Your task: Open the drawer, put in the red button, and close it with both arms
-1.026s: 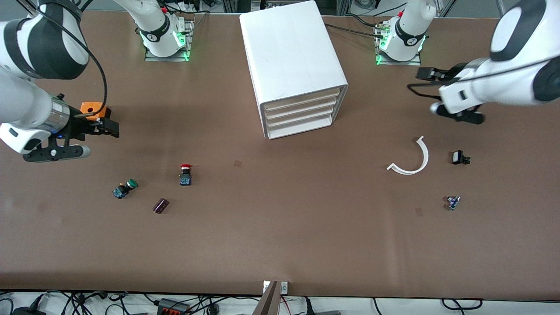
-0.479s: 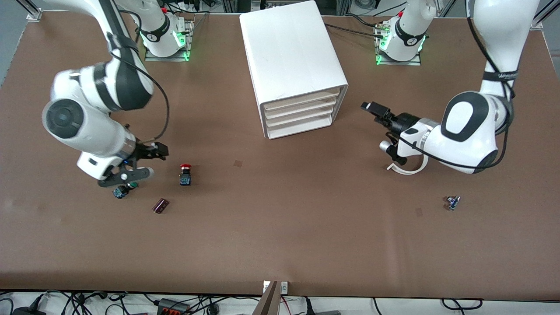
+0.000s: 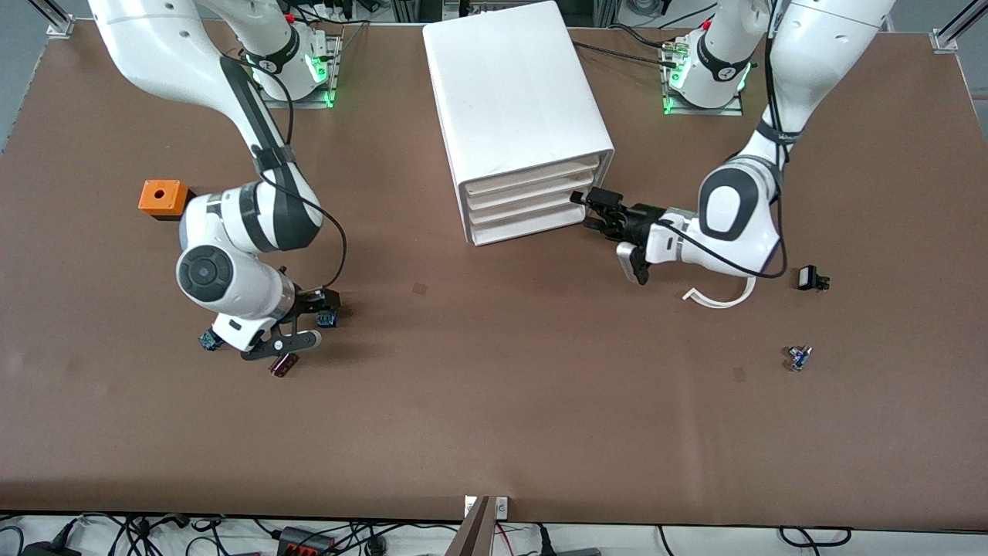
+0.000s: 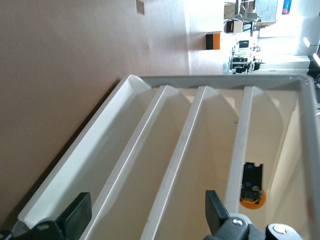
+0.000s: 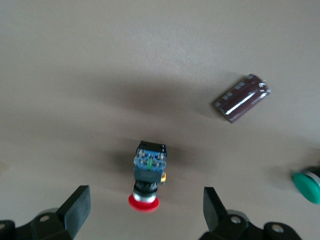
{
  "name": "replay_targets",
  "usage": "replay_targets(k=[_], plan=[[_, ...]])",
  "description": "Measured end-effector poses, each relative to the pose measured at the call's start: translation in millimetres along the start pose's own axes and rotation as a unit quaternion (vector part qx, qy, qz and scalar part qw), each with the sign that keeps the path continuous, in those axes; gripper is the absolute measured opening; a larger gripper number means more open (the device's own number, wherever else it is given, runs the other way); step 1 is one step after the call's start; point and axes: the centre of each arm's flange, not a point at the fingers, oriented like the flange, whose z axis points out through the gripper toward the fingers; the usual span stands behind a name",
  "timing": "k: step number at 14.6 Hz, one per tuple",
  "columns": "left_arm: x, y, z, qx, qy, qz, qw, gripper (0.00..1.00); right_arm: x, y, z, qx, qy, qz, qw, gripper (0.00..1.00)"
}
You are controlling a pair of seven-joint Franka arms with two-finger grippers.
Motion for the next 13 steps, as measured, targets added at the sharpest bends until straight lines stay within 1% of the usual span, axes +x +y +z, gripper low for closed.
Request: replay_targets(k=[4, 7, 8, 10, 11, 12, 13], plan=[[-21, -15, 12, -0.014, -0.011, 0.001, 1.000, 1.00, 0, 0, 32, 0.000, -0.019, 0.006, 1.000, 1.00], [-28, -17, 20, -0.033, -0.005, 0.002, 0.999, 1.00, -1, 1, 49, -0.001, -0.033, 0.008, 0.999, 1.00], [-29, -16, 22, -0.037, -0.004, 0.002, 0.999, 0.93, -2, 1, 55, 0.000, -0.037, 0.009, 0.999, 1.00], [-28, -13, 27, -0.049, 0.003, -0.001, 0.999, 0.72, -2, 0, 63, 0.005, -0.043, 0.013, 0.999, 1.00], [-28, -11, 32, -0.053, 0.002, -0.002, 0.999, 0.65, -3, 0, 66, 0.007, -0.045, 0.014, 0.999, 1.00], [-28, -9, 37, -0.057, 0.002, -0.003, 0.998, 0.64, -3, 0, 69, 0.007, -0.048, 0.015, 0.999, 1.00], [-28, -9, 39, -0.059, 0.003, -0.004, 0.998, 0.57, -3, 0, 71, 0.007, -0.049, 0.015, 0.999, 0.90]])
